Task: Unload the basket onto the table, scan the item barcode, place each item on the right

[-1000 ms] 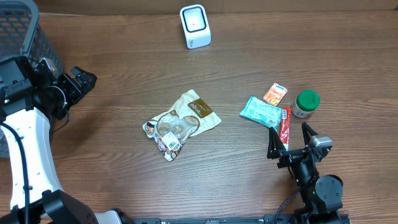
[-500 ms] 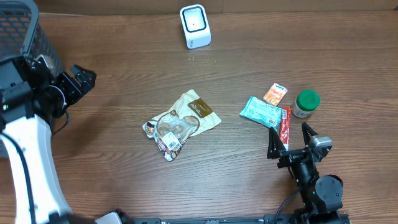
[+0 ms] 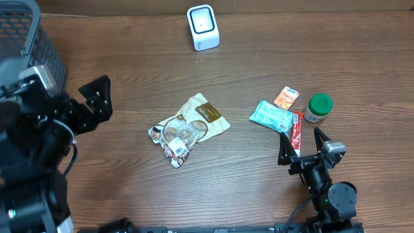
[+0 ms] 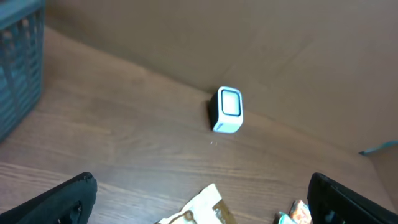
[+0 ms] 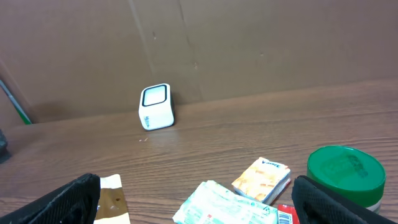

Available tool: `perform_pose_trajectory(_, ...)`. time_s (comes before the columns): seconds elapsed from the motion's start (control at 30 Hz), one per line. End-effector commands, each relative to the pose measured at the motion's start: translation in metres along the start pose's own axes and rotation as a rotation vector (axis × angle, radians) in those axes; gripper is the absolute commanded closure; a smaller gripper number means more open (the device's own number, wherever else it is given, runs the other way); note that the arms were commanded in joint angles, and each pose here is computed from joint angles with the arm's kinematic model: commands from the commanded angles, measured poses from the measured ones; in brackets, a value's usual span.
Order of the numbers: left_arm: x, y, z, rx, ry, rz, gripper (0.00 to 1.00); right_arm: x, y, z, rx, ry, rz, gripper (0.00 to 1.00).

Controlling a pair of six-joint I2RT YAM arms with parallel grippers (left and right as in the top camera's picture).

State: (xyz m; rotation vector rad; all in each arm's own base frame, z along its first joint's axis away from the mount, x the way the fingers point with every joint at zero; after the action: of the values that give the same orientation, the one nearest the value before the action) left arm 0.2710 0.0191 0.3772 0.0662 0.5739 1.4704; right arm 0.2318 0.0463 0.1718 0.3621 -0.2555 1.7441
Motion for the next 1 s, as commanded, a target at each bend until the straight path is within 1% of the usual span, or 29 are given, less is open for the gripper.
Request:
perform_pose_trajectory(0.0,-0.004,0.007,0.002,-0.016,-0.003,-0.004,0.0,-0.002,0.0,-0.002,-0.004,0.003,-0.003,0.0)
perform_pose_trajectory(0.2,-0.027,0.028,-0.016,0.006,-0.03,-0.065,0.01,-0.002,0.0,-0.002,-0.004,0.003,-0.003,0.0)
perform_pose_trajectory(0.3,-0.05,0.044,-0.035,0.042,-0.061,-0.142,0.0,-0.002,0.0,-0.002,-0.004,0.003,-0.003,0.0)
perform_pose_trajectory(0.43,-0.064,0.067,-0.058,0.086,-0.081,-0.2,0.01,-0.002,0.0,-0.002,-0.004,0.003,-0.003,0.0)
perform_pose_trajectory(0.7,-0.057,0.099,-0.097,0.122,-0.082,-0.178,0.01,-0.002,0.0,-0.002,-0.004,0.003,-0.003,0.0)
perform_pose_trajectory(0.87,-0.051,0.103,-0.12,0.128,-0.08,-0.177,0.0,-0.002,0.0,-0.002,-0.004,0.003,-0.003,0.0)
perform_pose_trajectory(0.97,-0.044,0.1,-0.14,0.137,-0.077,-0.17,0.0,-0.002,0.0,-0.002,-0.004,0.003,-0.003,0.0)
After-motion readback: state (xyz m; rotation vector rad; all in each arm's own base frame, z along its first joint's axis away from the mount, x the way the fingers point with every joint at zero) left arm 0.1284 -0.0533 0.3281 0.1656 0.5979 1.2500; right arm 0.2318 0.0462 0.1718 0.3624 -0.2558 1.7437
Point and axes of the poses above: each gripper's point midway between its finger pads, its own y axis back along the fingers, its own x axis along the line the jaws close on, z = x × y, the point moved 1 cm from there along y, back along the fingers, and after that the axes turned 9 degrees about -y, right-handed, at the moved point
